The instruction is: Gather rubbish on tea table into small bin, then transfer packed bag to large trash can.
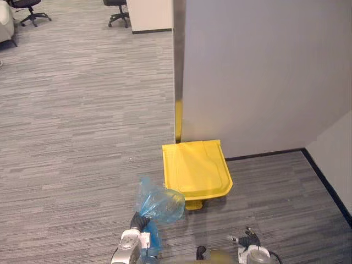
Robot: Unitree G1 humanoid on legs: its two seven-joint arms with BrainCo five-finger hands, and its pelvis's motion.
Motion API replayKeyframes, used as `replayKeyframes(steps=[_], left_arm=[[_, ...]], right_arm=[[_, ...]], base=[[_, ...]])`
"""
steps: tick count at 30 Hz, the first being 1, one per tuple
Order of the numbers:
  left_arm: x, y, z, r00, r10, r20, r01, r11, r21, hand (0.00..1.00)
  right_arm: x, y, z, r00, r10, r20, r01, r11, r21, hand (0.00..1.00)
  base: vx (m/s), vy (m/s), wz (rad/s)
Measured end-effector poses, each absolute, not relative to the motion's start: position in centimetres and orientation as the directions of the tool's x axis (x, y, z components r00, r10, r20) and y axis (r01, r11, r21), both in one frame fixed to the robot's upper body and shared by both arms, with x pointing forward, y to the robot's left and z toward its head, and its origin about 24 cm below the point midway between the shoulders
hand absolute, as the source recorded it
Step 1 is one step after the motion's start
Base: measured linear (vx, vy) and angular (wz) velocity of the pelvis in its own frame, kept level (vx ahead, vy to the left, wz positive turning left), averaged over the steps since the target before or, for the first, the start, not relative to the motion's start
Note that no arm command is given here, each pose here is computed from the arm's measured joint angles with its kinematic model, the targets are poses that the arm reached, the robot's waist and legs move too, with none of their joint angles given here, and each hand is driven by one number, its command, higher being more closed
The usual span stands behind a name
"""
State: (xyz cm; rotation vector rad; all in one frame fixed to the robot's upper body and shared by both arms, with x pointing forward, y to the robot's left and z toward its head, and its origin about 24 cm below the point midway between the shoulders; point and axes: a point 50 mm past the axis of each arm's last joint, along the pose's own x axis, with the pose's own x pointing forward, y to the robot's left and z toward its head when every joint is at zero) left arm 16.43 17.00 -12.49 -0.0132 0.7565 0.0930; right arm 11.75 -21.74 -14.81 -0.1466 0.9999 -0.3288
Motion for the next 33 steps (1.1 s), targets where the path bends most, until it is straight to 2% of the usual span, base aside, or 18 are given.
replayKeyframes(steps=[16,23,28,33], left_arm=[[14.0,18.0,-14.0,0.643,0.097,-0.759,-0.063,0.995,0.074,1.0],[14.2,19.3,-13.7,0.652,0.123,-0.748,-0.065,0.992,0.107,1.0],[15.7,19.3,-13.1,0.682,0.119,-0.721,-0.06,0.992,0.107,1.0],[16.7,20.0,-12.5,0.702,0.137,-0.699,-0.068,0.99,0.125,1.0]], right_arm=[[10.5,-21.6,-15.2,0.458,-0.348,-0.818,0.226,0.935,-0.272,0.0],[11.8,-21.1,-15.0,0.484,-0.335,-0.808,0.227,0.94,-0.254,0.0],[12.8,-21.2,-14.7,0.506,-0.335,-0.795,0.252,0.939,-0.235,0.0],[13.7,-19.9,-14.5,0.529,-0.306,-0.791,0.251,0.947,-0.199,0.0]], base=[[-0.05,0.048,0.05],[0.12,0.05,-0.14],[0.11,0.058,0.1],[0.28,-0.08,-0.16]])
